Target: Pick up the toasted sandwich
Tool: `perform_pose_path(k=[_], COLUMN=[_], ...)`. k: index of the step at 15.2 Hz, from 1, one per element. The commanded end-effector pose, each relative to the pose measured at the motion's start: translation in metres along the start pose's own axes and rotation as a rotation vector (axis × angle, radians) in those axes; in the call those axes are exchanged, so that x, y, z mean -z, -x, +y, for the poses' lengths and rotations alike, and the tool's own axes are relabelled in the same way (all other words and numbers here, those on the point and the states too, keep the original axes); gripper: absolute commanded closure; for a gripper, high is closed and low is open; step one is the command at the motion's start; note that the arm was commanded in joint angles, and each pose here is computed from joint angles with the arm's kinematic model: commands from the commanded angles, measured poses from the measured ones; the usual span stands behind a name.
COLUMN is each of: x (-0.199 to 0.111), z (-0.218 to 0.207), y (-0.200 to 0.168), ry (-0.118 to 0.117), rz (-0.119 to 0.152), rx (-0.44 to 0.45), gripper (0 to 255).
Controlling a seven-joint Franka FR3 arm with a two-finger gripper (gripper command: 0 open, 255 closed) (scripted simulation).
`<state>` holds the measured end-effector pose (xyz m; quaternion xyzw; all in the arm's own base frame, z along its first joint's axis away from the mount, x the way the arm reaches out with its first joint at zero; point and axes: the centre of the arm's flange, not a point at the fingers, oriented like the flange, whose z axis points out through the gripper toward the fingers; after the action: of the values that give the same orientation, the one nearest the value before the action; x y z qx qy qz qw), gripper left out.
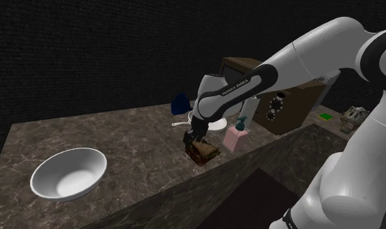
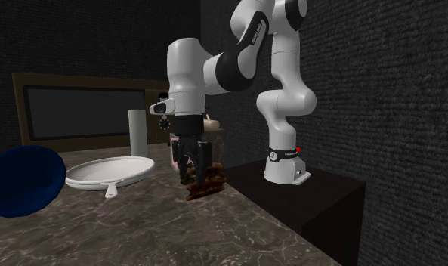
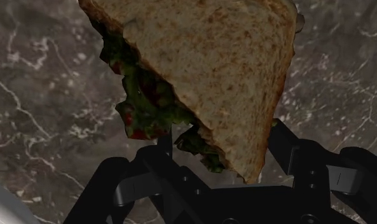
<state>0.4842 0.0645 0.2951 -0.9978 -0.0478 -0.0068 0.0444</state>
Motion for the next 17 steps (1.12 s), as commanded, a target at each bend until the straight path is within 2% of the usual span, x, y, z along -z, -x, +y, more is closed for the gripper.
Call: perform_pose_path(k=[1,7,17], x=[0.000,-0.001,0.052], z=[0.000,-0.001,-0.005], y=[0.000,0.000,-0.001], ry=[0.000,0.000,0.000], rz=[-0.001,-0.001,-0.001], rx=[0.000,0.000,0.000], gripper=[255,255,255])
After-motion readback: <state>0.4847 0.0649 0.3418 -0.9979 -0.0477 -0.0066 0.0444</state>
